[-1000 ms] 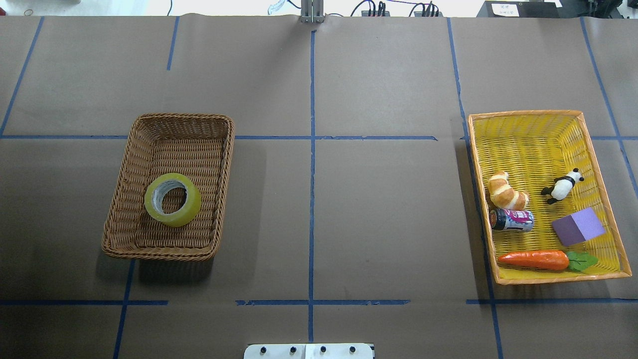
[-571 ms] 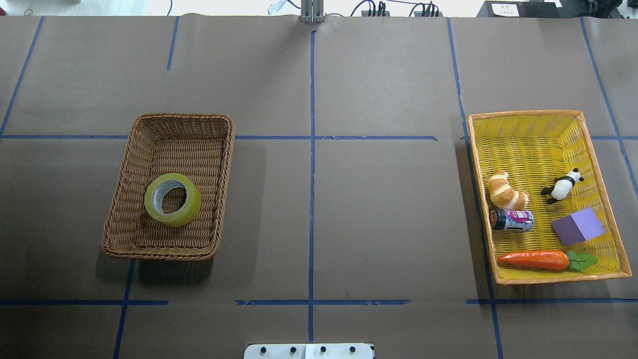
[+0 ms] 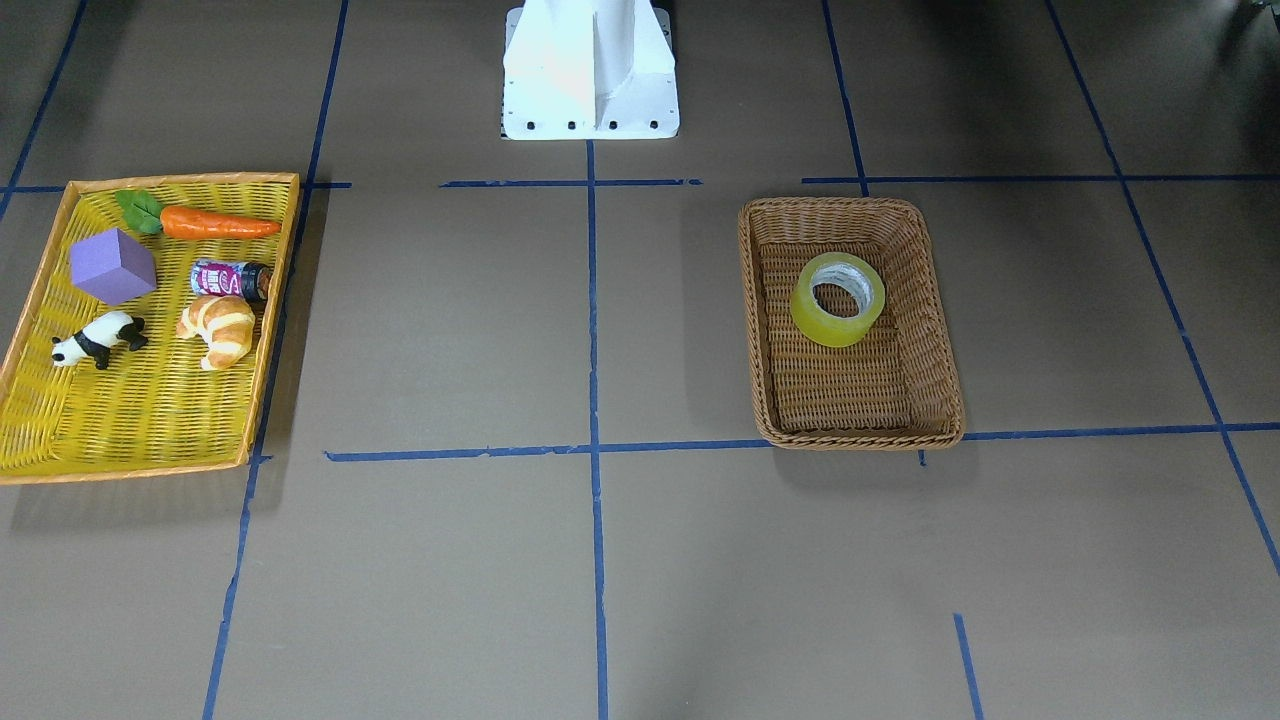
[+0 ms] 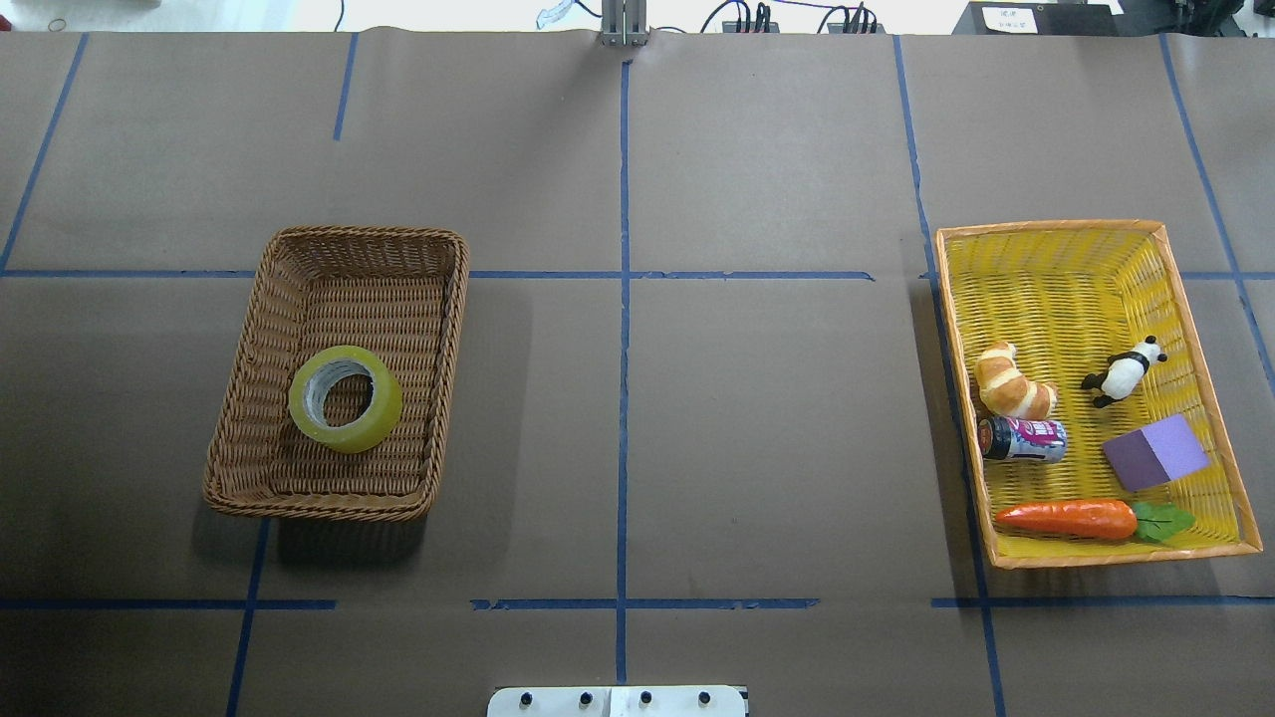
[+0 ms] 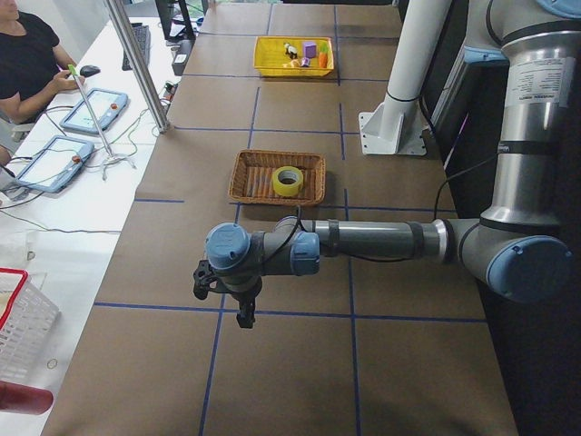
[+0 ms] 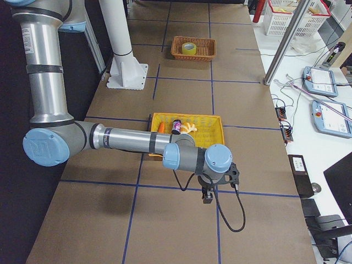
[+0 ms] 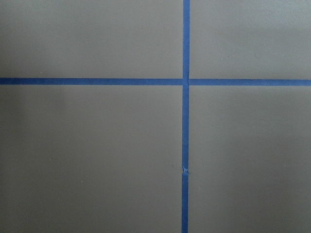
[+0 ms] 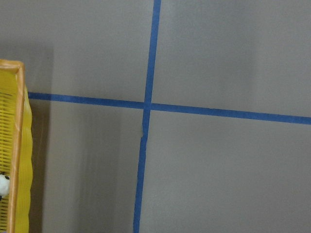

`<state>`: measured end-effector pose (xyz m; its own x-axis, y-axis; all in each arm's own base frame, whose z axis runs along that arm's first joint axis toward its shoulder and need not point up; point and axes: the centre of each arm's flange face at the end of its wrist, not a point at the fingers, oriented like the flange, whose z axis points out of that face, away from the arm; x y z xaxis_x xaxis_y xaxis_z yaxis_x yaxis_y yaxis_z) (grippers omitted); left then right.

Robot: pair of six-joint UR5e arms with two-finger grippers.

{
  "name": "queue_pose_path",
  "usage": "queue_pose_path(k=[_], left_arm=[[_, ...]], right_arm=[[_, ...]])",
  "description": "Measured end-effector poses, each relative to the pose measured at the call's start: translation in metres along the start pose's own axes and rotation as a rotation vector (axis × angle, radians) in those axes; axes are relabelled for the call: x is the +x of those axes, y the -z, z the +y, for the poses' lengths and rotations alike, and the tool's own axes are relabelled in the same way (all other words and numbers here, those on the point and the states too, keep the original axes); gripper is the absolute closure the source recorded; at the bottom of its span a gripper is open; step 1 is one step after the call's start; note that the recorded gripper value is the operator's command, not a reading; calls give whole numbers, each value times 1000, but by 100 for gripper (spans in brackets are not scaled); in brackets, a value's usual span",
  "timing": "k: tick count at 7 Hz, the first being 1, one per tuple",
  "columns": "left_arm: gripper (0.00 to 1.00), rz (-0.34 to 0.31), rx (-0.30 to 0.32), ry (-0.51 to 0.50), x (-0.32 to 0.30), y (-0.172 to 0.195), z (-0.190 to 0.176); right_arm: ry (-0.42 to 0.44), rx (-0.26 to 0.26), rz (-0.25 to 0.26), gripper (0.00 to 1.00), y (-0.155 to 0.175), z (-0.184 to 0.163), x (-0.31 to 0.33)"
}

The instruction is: Move tape to another basket

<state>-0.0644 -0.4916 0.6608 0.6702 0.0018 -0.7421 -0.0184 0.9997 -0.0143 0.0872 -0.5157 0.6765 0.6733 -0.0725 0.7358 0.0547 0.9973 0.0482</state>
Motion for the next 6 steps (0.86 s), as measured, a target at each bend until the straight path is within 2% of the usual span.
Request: queue_pose_path(k=[3,6], left_arm=[[0,1,0,-1,0,-1,1],[0,2,1,-1,0,0,0]], right_arm=[[-67,33,7,0,17,-11,-9],[-68,39,10,0,20,-13,-12]])
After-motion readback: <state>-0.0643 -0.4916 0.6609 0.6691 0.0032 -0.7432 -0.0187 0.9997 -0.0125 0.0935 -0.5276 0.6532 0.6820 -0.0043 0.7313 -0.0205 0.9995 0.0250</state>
